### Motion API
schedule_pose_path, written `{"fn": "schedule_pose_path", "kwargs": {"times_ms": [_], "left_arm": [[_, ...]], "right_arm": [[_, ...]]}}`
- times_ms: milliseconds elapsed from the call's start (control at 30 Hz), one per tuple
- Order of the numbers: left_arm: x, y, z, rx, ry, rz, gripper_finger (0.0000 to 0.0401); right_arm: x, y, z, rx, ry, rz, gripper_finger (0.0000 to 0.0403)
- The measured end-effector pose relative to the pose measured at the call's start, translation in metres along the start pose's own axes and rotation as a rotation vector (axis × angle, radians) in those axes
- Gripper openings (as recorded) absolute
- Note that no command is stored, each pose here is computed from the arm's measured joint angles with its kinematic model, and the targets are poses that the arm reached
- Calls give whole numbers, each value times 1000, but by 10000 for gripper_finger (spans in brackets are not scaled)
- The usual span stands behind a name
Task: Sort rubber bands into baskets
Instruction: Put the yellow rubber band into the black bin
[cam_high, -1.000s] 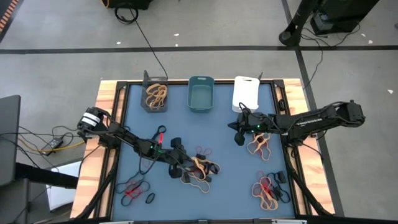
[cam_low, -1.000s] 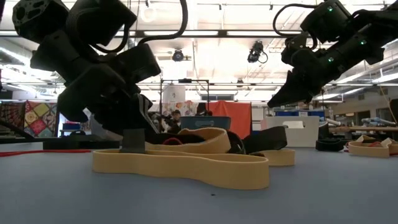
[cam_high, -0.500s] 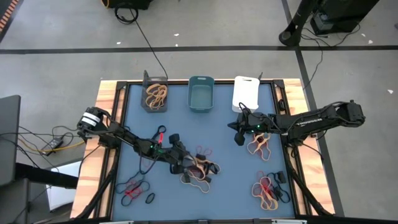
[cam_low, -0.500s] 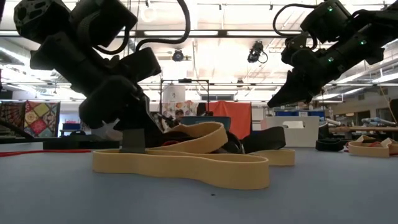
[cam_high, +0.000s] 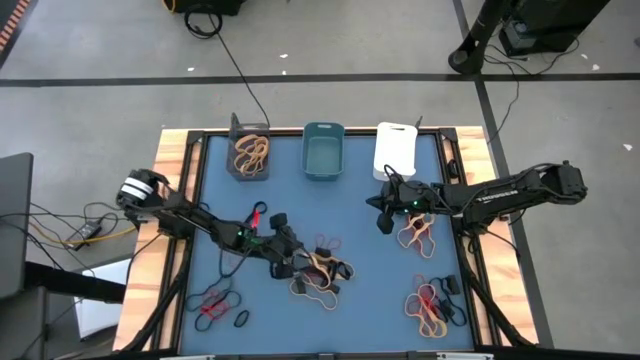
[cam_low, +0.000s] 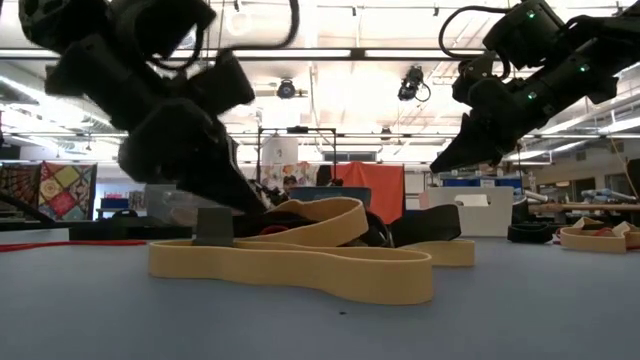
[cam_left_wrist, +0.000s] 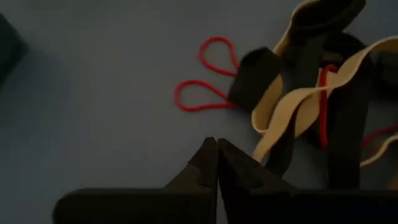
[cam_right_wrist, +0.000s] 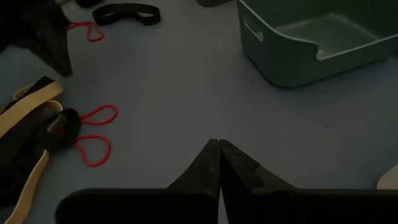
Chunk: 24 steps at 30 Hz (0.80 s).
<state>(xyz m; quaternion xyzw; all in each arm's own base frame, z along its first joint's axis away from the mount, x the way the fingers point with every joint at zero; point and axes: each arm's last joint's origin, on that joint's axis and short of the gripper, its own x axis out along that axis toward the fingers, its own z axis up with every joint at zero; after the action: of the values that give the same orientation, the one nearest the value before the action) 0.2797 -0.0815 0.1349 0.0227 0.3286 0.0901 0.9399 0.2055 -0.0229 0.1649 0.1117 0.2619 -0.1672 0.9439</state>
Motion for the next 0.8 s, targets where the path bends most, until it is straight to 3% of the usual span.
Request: {"fn": "schedule_pose_path", "kwargs": {"times_ms": [200, 467, 800], "left_arm": [[-18, 4, 14, 0, -56, -9, 51], [-2, -7, -1, 35, -4, -46, 115], [0, -9, -2, 32, -10, -60, 126]], "right_arm": [[0, 0, 0, 0, 0, 0, 13], [0, 0, 0, 0, 0, 0, 13], [0, 0, 0, 1, -3, 1, 13]]}}
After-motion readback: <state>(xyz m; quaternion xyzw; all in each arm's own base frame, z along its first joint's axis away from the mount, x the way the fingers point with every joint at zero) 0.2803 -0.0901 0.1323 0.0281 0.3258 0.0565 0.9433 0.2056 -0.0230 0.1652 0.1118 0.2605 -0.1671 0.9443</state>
